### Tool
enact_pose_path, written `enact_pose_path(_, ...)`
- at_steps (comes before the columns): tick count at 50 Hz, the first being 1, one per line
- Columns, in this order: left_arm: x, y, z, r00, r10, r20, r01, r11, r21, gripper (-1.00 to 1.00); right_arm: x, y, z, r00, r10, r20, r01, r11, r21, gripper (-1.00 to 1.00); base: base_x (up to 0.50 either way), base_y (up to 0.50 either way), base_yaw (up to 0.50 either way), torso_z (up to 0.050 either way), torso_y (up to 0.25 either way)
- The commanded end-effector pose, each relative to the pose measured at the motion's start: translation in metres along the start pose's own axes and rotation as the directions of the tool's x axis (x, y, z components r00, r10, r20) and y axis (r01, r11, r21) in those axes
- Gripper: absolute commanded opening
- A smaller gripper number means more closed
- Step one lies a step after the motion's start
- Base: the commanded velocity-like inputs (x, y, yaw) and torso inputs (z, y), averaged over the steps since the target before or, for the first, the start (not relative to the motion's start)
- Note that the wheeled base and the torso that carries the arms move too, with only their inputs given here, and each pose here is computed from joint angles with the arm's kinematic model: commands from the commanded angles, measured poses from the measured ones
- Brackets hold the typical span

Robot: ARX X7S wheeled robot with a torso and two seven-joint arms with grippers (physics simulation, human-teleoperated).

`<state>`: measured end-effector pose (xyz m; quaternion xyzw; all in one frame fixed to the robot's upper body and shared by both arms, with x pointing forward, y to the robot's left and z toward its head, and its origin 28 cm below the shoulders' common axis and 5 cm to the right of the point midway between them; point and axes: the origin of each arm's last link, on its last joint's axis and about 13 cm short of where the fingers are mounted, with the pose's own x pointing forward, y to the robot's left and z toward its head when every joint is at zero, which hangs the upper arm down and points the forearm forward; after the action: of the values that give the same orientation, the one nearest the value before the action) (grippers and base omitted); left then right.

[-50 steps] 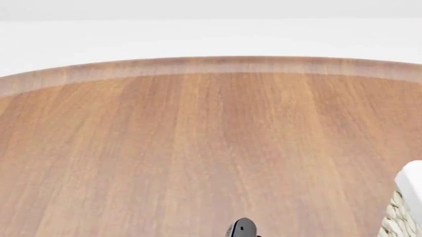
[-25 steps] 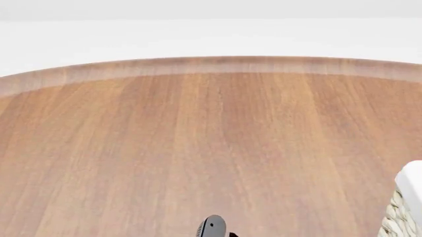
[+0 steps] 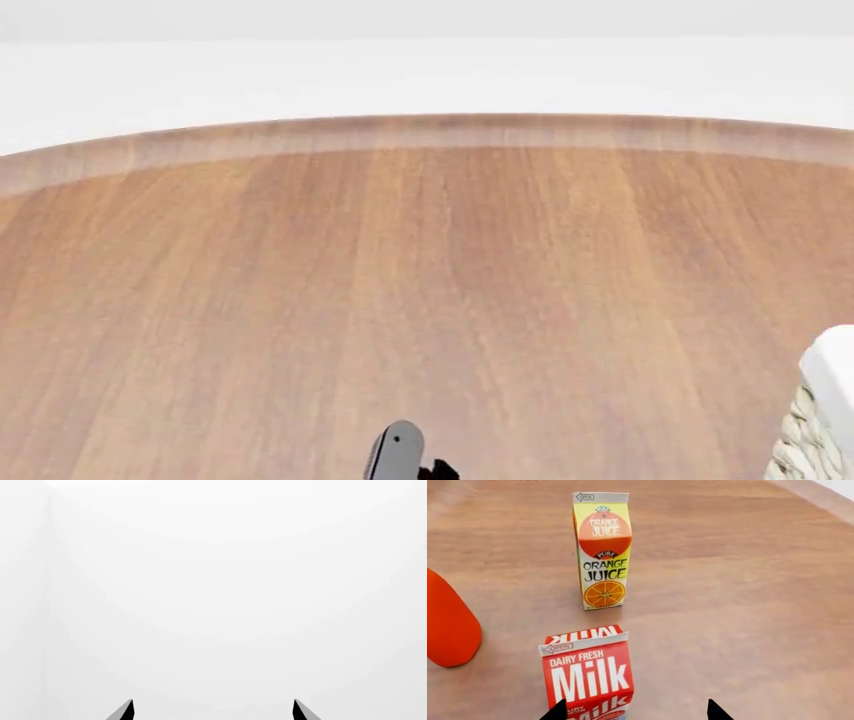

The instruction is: Pick the milk and place it in the basket.

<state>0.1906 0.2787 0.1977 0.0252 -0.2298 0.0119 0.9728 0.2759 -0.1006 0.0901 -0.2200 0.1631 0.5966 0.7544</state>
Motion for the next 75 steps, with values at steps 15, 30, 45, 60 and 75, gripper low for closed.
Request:
enact_pose_path(15,-0.001,0.002,-0.001,1.0,0.006,0.009,-0.006,1.0,-0.007,1.0,0.019,0.006,0.005,0.997,0.073,0.03,-0.072,0.997,-0.02,1.0,0.0,0.0,0.0,0.0,0.0)
enact_pose_path(30,-0.002,0.002,0.0,1.0,0.007,0.01,-0.007,1.0,-0.008,1.0,0.023,0.009,0.001,0.995,0.094,0.019,-0.093,0.996,-0.012,1.0,0.0,0.0,0.0,0.0,0.0)
enact_pose_path(45,-0.001,0.002,0.0,1.0,0.006,0.01,-0.006,1.0,-0.009,1.0,0.031,0.005,-0.009,0.996,0.09,-0.009,-0.09,0.996,0.016,1.0,0.0,0.0,0.0,0.0,0.0)
enact_pose_path(60,-0.001,0.002,-0.001,1.0,0.005,0.009,-0.005,1.0,-0.011,1.0,0.039,0.003,-0.012,0.995,0.093,-0.028,-0.092,0.995,0.026,1.0,0.0,0.0,0.0,0.0,0.0)
enact_pose_path(75,-0.002,0.003,-0.001,1.0,0.009,0.011,-0.008,1.0,-0.014,1.0,0.046,0.007,-0.014,0.992,0.119,-0.038,-0.118,0.993,0.021,1.0,0.0,0.0,0.0,0.0,0.0)
